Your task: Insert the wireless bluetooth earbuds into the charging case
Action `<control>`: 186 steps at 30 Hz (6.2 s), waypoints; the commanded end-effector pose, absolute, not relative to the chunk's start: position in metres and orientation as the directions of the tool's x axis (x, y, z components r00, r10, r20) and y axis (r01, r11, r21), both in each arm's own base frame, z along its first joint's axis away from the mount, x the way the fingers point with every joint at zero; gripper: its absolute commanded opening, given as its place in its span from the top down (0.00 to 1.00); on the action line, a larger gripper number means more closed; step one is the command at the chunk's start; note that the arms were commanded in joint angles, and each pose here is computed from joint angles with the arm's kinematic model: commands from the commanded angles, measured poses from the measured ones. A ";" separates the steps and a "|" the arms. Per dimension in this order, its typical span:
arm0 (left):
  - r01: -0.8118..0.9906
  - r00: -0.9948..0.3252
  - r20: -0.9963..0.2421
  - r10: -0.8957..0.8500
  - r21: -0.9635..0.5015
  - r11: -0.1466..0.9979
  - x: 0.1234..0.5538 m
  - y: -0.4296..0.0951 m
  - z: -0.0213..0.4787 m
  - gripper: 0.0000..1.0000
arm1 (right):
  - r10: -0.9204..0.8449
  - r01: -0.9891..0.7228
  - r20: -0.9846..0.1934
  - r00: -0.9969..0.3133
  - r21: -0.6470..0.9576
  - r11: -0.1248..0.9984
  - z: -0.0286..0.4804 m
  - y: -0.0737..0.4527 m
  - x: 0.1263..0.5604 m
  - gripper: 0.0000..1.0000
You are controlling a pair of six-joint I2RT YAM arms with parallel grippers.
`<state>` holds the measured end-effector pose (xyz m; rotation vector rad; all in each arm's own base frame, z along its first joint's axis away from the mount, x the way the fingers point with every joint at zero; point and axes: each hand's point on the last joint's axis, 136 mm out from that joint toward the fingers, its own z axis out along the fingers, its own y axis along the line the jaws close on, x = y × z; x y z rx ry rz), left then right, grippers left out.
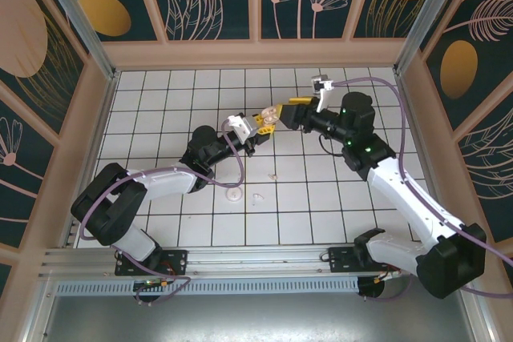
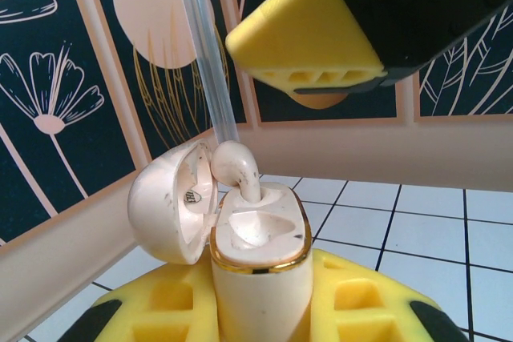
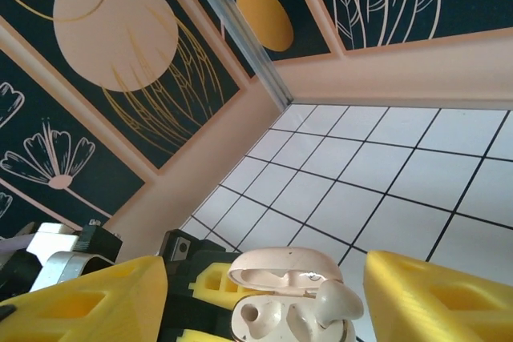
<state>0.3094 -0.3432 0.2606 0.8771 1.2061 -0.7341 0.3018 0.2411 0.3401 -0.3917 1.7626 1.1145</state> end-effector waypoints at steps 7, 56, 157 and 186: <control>0.868 0.248 -0.965 -0.081 0.184 0.461 0.302 -0.346 0.287 0.87 | 0.180 -0.642 -0.726 -0.664 0.676 0.360 0.337 0.248 0.300 0.50; 0.875 0.246 -0.964 -0.101 0.176 0.450 0.302 -0.349 0.293 0.86 | 0.201 -0.609 -0.704 -0.681 0.697 0.378 0.340 0.237 0.312 0.46; 0.880 0.232 -0.967 -0.102 0.164 0.445 0.304 -0.351 0.294 0.86 | 0.106 -0.619 -0.684 -0.722 0.706 0.343 0.325 0.244 0.288 0.77; 0.884 0.218 -0.970 -0.108 0.149 0.443 0.304 -0.352 0.294 0.86 | 0.091 -0.662 -0.719 -0.689 0.676 0.324 0.334 0.251 0.279 0.70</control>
